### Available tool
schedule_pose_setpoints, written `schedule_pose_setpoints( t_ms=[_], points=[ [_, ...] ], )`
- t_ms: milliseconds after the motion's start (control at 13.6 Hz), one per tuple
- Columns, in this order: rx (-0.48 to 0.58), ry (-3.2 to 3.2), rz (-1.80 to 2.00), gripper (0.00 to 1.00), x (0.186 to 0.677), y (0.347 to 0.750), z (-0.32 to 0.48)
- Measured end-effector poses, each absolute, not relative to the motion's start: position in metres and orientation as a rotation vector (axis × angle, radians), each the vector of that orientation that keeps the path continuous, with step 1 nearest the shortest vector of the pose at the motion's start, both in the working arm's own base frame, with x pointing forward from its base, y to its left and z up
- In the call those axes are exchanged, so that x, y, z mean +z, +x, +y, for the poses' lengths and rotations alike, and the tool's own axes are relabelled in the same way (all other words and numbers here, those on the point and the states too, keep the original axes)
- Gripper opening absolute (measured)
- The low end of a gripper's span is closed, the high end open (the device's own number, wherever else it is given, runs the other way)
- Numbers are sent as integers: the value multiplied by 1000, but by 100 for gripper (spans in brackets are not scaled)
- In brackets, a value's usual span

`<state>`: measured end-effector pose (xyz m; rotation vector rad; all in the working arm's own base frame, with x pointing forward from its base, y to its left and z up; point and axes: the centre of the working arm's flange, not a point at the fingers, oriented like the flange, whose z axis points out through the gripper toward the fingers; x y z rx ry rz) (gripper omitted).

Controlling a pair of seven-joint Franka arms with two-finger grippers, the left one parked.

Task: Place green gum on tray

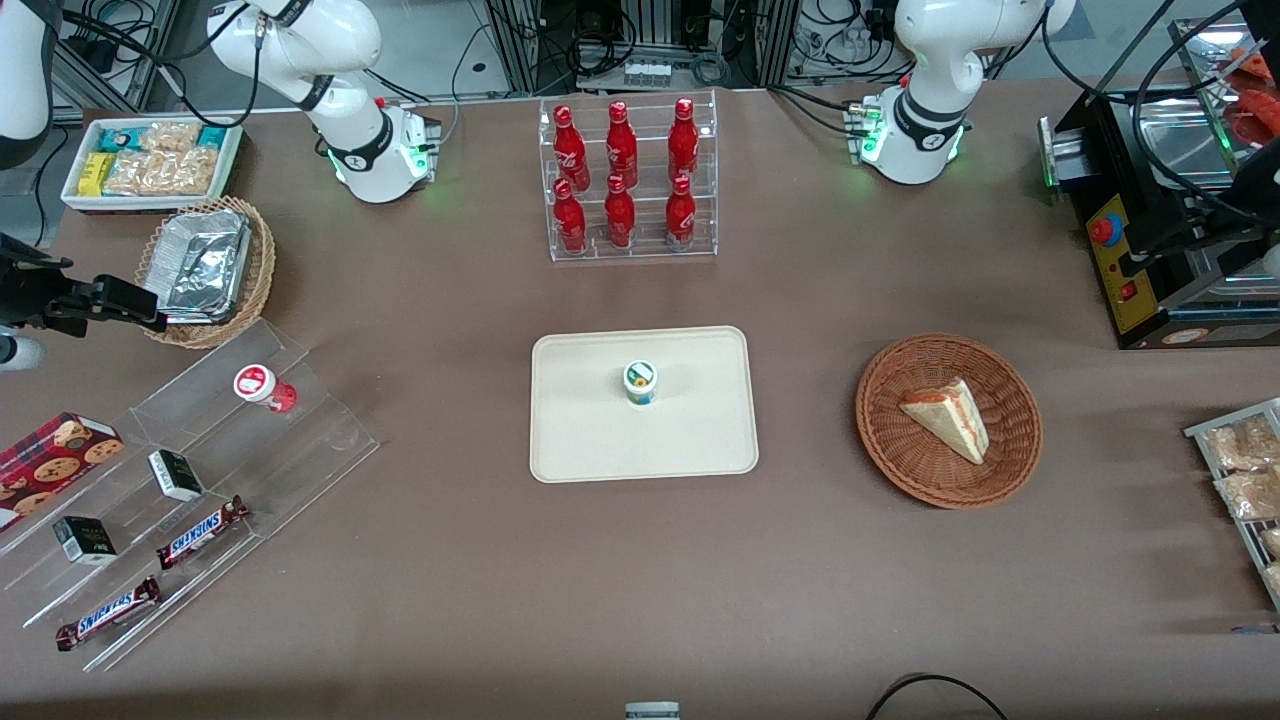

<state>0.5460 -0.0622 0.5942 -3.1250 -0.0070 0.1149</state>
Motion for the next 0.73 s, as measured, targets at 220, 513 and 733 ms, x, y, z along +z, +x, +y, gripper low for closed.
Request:
schedule_pose_setpoints(
  t_ms=[220,513,733],
  points=[
    [88,-3127,-10,100,604,541,-53],
    [74,-3128,-6,100,609,537,-49],
    [87,-3127,-6,100,605,538,-49]
  ],
)
